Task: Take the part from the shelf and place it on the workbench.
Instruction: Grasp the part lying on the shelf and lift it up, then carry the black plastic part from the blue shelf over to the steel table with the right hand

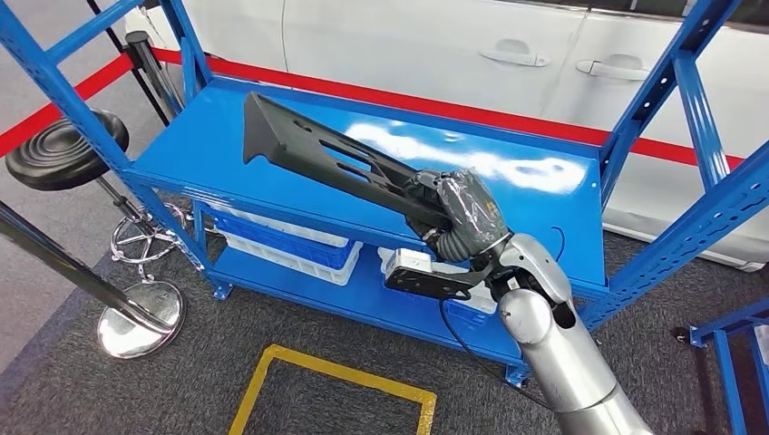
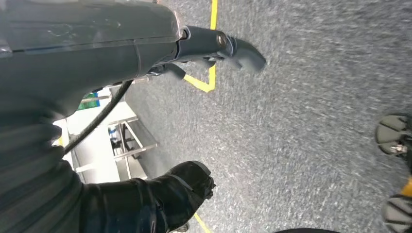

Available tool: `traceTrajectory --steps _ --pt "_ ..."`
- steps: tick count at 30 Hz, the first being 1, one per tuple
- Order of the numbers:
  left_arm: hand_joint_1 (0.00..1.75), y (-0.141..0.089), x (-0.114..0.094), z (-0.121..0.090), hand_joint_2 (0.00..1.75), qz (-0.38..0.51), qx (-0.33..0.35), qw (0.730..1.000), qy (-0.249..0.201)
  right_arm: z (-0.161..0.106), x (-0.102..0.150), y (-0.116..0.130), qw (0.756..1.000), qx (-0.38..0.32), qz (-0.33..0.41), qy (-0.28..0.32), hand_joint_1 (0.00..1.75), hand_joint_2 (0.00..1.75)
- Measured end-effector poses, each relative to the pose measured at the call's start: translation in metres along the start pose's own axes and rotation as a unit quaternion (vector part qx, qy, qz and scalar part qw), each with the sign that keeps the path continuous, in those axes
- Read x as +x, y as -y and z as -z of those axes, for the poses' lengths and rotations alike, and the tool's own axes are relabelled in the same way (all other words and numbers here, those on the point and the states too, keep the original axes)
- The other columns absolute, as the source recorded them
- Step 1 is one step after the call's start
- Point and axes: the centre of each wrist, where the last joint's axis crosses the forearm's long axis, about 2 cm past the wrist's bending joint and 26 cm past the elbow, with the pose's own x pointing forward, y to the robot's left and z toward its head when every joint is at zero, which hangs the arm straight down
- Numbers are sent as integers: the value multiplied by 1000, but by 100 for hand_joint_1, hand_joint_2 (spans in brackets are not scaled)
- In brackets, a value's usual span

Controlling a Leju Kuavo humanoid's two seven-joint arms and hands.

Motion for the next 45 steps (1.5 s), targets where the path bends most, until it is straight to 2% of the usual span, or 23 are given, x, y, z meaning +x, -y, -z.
traceTrajectory --steps 26,45 --pt "0 -3 -1 0 175 1 8 1000 0 -2 3 8 1000 -2 15 15 175 175" --pt "0 -2 -1 1 175 1 13 1000 6 -22 -5 6 1000 6 2 2 175 175"
